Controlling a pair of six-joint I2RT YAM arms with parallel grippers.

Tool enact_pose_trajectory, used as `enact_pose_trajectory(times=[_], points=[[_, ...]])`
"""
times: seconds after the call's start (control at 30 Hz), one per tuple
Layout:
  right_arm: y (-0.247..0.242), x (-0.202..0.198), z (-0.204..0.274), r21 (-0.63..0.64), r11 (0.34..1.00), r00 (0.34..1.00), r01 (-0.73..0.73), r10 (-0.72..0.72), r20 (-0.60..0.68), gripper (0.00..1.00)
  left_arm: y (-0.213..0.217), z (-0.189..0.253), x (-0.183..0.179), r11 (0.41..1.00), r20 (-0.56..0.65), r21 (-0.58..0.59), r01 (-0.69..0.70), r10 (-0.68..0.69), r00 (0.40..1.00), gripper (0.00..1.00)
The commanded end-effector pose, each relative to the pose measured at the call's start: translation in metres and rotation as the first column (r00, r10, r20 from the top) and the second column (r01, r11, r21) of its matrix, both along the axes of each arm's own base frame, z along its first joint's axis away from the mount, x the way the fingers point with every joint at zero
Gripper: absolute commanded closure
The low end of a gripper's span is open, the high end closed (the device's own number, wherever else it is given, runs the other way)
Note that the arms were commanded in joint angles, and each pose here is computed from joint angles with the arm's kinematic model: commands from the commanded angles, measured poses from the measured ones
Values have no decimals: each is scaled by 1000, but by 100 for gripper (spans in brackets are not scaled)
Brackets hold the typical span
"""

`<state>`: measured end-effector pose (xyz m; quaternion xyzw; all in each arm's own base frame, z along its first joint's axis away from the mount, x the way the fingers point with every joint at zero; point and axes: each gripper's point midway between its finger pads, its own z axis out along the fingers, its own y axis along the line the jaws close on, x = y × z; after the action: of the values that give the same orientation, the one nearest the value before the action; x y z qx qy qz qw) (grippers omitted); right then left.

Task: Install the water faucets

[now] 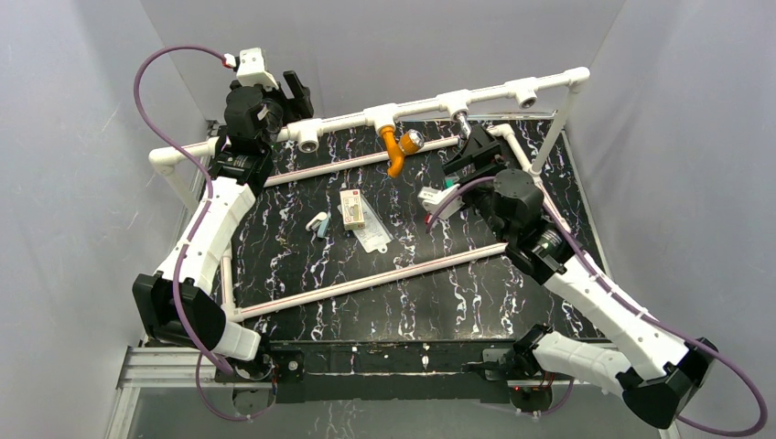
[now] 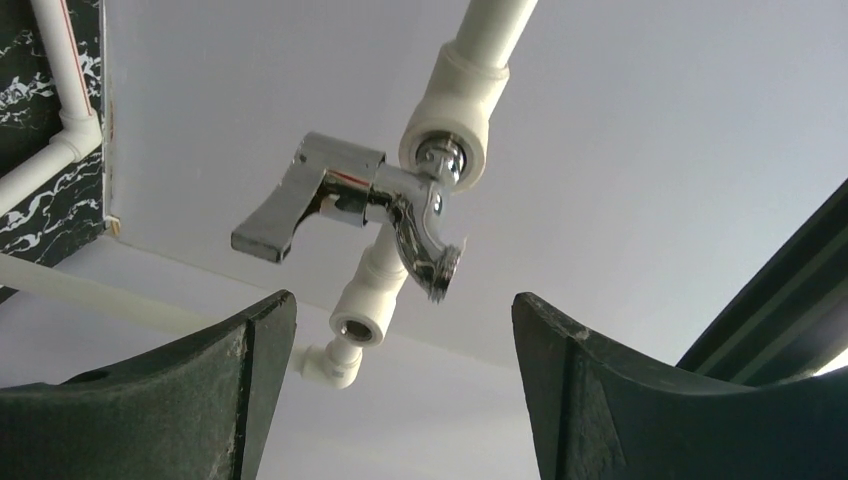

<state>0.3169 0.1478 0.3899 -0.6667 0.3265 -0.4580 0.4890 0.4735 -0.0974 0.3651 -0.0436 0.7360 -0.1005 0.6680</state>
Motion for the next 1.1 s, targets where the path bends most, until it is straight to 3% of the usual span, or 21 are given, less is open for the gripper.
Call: enact_pose_trajectory(times=[0.0, 0.27, 0.57, 0.87, 1.07], points=[[12, 2, 12, -64, 998, 1000, -17, 18, 5, 14, 11, -156, -31, 994, -470, 106, 41, 14, 883, 23], [19, 15, 0, -93, 996, 999, 6, -9, -35, 17, 9, -154, -31, 994, -466, 97, 48, 3, 885, 23], [24, 24, 16, -54, 998, 999, 27, -26, 21, 27, 8, -155, -31, 995, -470, 88, 54, -7, 883, 23], [22, 23, 19, -2, 999, 999, 33, -33, 43, 46, 7, -155, -31, 995, -471, 83, 54, -9, 882, 23], [20, 21, 27, 123, 992, 996, 27, -37, 85, 62, 7, -156, -31, 995, -472, 83, 54, -8, 882, 23]])
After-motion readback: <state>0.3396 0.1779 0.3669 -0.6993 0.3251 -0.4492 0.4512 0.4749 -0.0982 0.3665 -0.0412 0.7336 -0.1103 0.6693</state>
